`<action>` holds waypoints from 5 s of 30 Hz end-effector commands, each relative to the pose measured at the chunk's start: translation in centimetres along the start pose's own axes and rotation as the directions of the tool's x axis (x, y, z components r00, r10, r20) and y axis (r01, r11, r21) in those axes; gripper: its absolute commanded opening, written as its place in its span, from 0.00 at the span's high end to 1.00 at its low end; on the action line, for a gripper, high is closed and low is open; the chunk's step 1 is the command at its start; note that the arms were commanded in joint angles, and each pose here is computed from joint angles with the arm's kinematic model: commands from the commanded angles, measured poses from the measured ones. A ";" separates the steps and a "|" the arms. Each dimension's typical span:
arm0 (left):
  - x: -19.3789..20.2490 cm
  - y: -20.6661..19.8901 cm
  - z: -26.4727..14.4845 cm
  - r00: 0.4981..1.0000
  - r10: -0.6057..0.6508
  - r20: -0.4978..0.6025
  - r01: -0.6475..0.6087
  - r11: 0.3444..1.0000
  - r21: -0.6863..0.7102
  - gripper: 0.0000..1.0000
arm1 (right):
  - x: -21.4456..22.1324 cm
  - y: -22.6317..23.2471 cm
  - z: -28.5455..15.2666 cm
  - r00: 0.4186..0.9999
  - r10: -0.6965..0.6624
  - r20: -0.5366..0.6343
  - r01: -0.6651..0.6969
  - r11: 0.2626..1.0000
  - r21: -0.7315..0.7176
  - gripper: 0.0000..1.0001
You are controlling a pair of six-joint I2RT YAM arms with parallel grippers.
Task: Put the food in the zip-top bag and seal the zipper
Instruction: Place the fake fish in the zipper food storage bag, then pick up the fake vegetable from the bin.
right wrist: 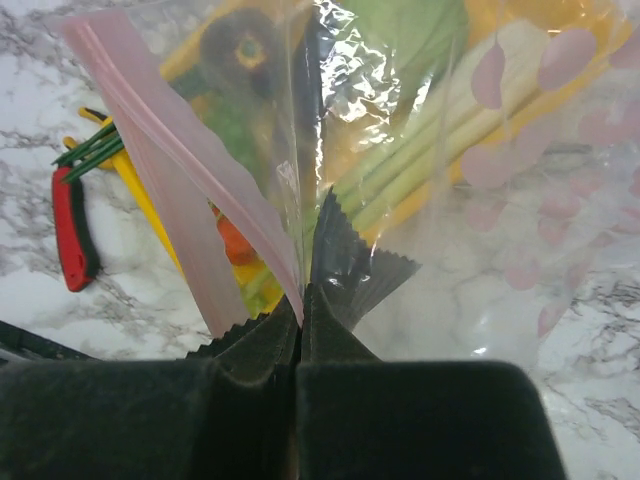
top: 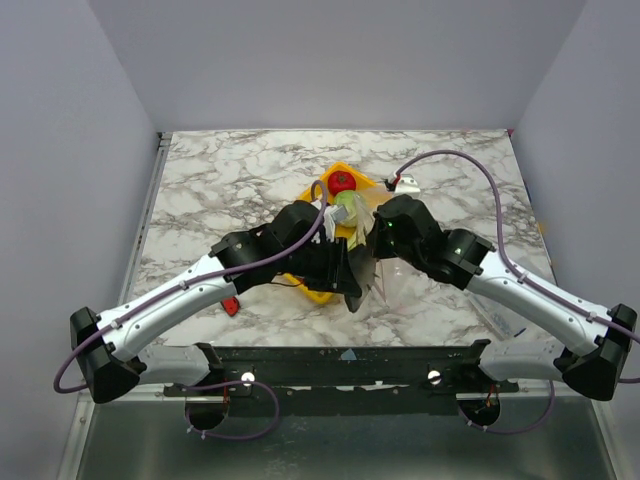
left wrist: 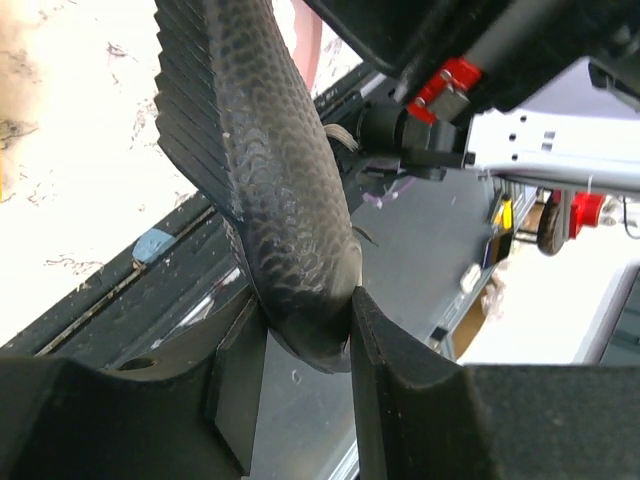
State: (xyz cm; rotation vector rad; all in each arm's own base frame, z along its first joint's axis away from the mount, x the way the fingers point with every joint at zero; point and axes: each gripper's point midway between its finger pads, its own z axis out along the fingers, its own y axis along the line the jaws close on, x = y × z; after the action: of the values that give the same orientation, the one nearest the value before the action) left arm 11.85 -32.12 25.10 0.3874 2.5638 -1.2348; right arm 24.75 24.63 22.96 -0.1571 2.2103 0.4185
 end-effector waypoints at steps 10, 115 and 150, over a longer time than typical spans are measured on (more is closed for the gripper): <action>-4.7 2.6 1.5 0.963 0.153 0.223 -0.123 0.982 -0.144 1.00 | -1.2 0.9 -2.8 0.980 0.198 0.002 -0.198 0.979 -0.042 0.99; -7.3 23.4 16.7 0.977 0.184 -0.105 -0.212 0.837 -0.505 0.31 | -2.0 -5.4 -4.8 0.971 0.113 0.210 -0.140 0.983 0.118 1.00; -4.6 9.8 0.7 0.948 0.314 -0.047 -0.315 0.912 -0.264 1.00 | -2.4 -5.9 -4.5 0.967 0.120 0.227 -0.158 0.975 0.158 1.00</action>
State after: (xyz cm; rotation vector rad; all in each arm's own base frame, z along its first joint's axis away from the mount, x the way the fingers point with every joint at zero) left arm 23.09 -29.86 17.23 0.6625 2.4833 -0.7365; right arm 23.89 17.72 24.99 0.1018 2.0675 0.3175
